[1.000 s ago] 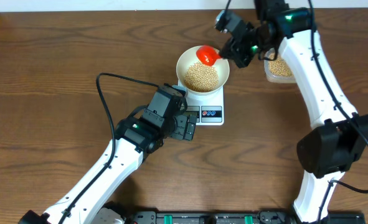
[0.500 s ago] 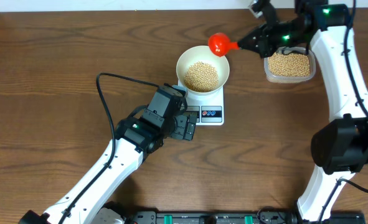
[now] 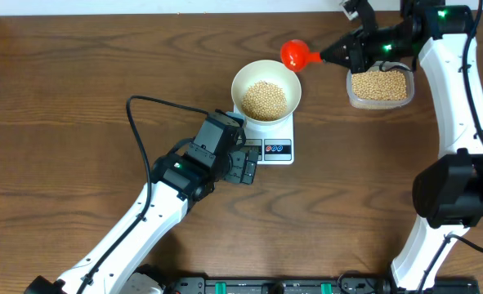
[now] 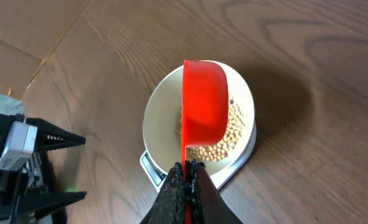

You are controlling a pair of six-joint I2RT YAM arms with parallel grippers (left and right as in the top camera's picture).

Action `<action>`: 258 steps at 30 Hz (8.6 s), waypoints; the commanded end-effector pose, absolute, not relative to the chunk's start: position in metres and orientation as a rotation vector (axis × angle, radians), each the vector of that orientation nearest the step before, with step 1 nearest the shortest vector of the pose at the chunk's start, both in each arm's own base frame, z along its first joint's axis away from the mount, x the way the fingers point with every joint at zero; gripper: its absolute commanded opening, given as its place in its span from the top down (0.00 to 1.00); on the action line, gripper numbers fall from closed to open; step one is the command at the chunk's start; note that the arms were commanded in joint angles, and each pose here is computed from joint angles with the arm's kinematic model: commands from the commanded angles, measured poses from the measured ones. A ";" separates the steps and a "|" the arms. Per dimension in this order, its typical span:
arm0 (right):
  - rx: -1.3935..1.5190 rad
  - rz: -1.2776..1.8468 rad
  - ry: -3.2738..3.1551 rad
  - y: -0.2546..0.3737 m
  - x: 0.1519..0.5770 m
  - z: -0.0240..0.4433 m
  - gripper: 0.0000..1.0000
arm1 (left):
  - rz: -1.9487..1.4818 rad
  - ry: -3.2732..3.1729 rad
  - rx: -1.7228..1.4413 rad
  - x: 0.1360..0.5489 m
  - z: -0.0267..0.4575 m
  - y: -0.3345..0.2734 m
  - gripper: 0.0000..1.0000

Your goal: Scoop item into bowl and weigh 50g on scale

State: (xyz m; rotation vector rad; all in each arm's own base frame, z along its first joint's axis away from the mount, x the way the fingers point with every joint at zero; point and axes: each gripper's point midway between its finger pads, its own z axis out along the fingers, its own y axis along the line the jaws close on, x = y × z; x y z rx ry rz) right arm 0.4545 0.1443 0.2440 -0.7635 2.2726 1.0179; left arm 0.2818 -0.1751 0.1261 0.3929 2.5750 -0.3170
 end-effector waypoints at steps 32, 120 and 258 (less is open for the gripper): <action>-0.165 -0.178 2.769 -0.032 0.438 0.224 0.98 | -0.312 2.558 0.400 0.282 0.130 -0.174 0.05; 0.387 0.457 2.807 -0.058 0.406 0.179 0.21 | -0.312 2.558 0.400 0.282 0.130 -0.174 0.05; -0.122 0.051 1.616 0.005 0.244 0.163 0.01 | -0.312 2.558 0.400 0.282 0.130 -0.174 0.05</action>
